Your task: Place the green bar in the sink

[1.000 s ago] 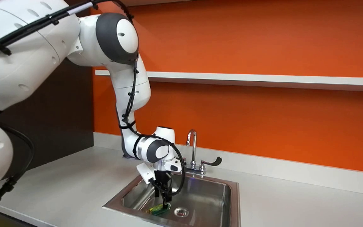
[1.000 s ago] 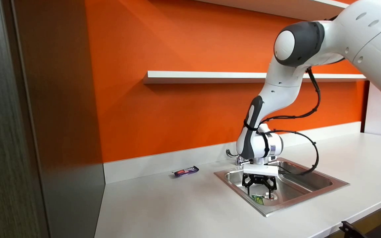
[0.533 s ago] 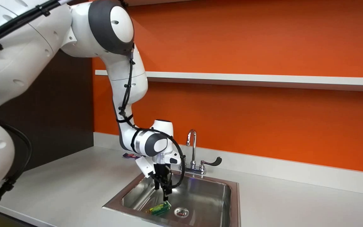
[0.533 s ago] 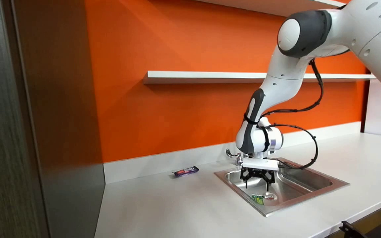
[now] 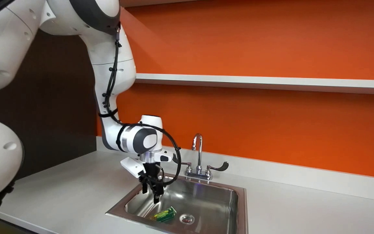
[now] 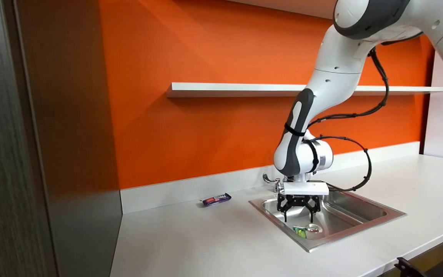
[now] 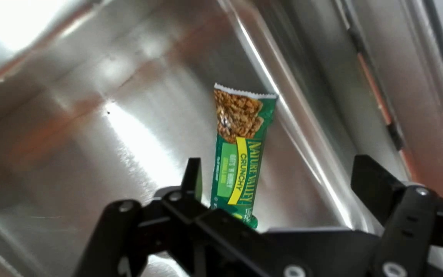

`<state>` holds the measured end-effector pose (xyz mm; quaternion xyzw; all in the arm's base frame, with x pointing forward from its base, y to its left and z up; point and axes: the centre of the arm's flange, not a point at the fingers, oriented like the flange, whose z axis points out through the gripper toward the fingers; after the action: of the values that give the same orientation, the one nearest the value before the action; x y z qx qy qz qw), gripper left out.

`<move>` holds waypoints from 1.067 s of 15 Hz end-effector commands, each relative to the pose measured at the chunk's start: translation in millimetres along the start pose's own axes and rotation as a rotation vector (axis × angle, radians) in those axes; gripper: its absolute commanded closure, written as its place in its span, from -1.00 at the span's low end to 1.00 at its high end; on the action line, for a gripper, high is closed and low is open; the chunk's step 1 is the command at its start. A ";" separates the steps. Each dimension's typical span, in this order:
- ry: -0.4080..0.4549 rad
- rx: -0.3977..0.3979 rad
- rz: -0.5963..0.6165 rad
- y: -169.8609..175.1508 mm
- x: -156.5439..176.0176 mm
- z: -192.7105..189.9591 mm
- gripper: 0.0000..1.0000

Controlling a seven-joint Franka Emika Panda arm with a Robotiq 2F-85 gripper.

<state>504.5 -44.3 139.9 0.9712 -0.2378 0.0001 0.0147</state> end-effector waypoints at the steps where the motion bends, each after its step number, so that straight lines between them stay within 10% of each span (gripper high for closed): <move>1: -0.007 -0.007 -0.084 0.3 -46.4 -30.1 -1.00; 16: 0.045 -0.039 -0.327 -3.2 -147.1 -105.3 -1.00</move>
<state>397.3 23.1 216.0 0.9961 -0.0779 0.0117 0.0388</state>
